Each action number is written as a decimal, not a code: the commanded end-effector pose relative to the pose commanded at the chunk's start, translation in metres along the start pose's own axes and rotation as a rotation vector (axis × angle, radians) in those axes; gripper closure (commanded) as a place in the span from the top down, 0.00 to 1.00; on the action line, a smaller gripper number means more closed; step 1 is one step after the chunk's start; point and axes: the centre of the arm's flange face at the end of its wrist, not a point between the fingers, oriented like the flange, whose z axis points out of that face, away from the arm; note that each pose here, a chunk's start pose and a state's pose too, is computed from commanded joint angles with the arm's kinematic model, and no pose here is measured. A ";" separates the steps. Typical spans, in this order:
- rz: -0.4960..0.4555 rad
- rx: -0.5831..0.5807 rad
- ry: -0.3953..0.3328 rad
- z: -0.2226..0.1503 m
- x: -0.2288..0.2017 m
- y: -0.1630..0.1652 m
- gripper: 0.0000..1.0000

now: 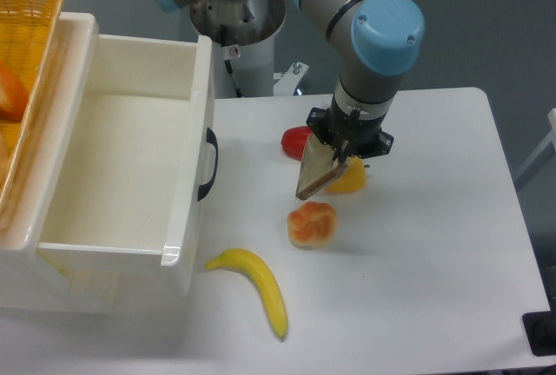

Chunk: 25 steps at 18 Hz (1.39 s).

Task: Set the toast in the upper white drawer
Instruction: 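Lift the gripped toast slice up off the table, then carry the toast slice over to the open white drawer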

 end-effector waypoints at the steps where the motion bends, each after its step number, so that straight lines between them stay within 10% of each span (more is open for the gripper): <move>1: -0.011 -0.007 0.012 -0.002 -0.002 0.006 0.07; 25: -0.028 0.143 0.195 -0.138 0.151 0.092 0.07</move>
